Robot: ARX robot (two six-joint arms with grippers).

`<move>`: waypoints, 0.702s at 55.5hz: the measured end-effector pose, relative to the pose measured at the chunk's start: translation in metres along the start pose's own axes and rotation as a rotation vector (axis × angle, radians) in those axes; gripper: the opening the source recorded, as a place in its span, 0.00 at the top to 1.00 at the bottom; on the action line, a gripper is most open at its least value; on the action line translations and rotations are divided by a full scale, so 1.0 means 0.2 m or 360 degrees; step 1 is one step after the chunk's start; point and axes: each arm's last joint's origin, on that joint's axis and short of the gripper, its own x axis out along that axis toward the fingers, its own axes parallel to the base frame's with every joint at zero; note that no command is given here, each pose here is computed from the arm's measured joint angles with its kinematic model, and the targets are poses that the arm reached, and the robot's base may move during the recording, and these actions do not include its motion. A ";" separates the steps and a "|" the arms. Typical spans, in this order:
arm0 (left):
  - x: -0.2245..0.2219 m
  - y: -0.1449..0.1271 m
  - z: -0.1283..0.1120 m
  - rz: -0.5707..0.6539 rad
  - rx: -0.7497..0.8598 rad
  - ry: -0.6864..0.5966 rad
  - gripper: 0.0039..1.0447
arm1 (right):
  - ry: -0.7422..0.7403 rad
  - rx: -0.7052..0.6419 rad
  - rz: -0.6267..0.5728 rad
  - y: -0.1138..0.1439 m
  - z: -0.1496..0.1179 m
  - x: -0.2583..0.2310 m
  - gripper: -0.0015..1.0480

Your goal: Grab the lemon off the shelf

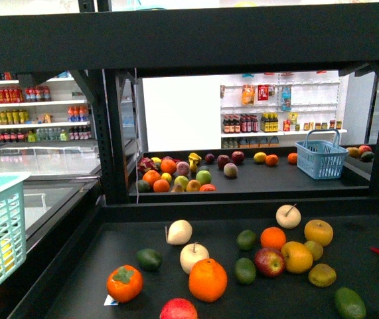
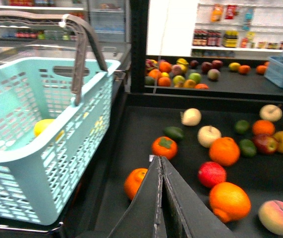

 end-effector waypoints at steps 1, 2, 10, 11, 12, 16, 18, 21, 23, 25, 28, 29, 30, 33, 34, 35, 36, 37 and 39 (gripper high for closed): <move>0.00 0.01 0.00 0.0014 0.0000 0.0000 0.98 | 0.0000 0.0000 0.0001 0.00 0.00 0.00 0.07; 0.00 0.02 -0.01 0.0029 0.0000 0.0002 0.98 | 0.0000 0.0000 0.0000 0.00 0.00 0.00 0.07; 0.00 0.03 -0.06 0.0056 0.0001 0.0005 0.98 | 0.0000 0.0000 -0.0001 0.00 0.00 0.00 0.07; 0.00 0.03 -0.06 0.0056 0.0001 0.0002 0.98 | 0.0000 0.0000 0.0000 0.00 0.00 0.00 0.07; 0.00 0.03 -0.06 0.0059 0.0001 0.0001 0.98 | 0.0000 0.0000 0.0000 0.00 0.00 0.00 0.07; 0.00 0.03 -0.06 0.0060 0.0002 0.0000 0.98 | 0.0000 0.0000 0.0000 0.00 0.00 0.00 0.07; 0.00 0.03 -0.06 0.0060 0.0002 0.0000 0.98 | 0.0000 0.0000 0.0000 0.00 0.00 0.00 0.07; 0.00 0.03 -0.06 0.0059 0.0002 0.0000 0.98 | 0.0000 0.0000 0.0000 0.00 0.00 0.00 0.07; 0.00 0.03 -0.06 0.0060 0.0002 0.0001 0.98 | 0.0000 0.0000 0.0000 0.00 0.00 0.00 0.07; 0.00 0.03 -0.06 0.0059 0.0002 0.0000 0.98 | 0.0000 0.0000 0.0000 0.00 0.00 0.00 0.07; 0.00 0.03 -0.06 0.0060 0.0002 0.0001 0.98 | 0.0000 0.0000 0.0000 0.00 0.00 0.00 0.07; 0.00 0.03 -0.06 0.0060 0.0002 0.0001 0.98 | 0.0000 0.0000 0.0000 0.00 0.00 0.00 0.07; 0.00 0.03 -0.06 0.0060 0.0002 0.0000 0.98 | 0.0000 0.0000 0.0000 0.00 0.00 0.00 0.07; 0.00 0.03 -0.06 0.0060 0.0001 0.0001 0.92 | 0.0000 0.0000 0.0000 0.00 0.00 0.00 0.07; 0.00 0.03 -0.06 0.0060 0.0001 0.0000 0.89 | 0.0000 0.0000 0.0000 0.00 0.00 0.00 0.07; 0.00 0.03 -0.06 0.0059 0.0001 0.0000 0.85 | 0.0000 0.0000 0.0000 0.00 0.00 0.00 0.07; 0.00 0.03 -0.06 0.0060 0.0001 0.0001 0.82 | 0.0000 0.0000 0.0000 0.00 0.00 0.00 0.07; 0.00 0.03 -0.06 0.0059 0.0001 0.0000 0.80 | 0.0000 0.0000 0.0000 0.00 0.00 0.00 0.07; 0.00 0.03 -0.06 0.0060 0.0001 0.0001 0.74 | 0.0000 0.0000 0.0000 0.00 0.00 0.00 0.07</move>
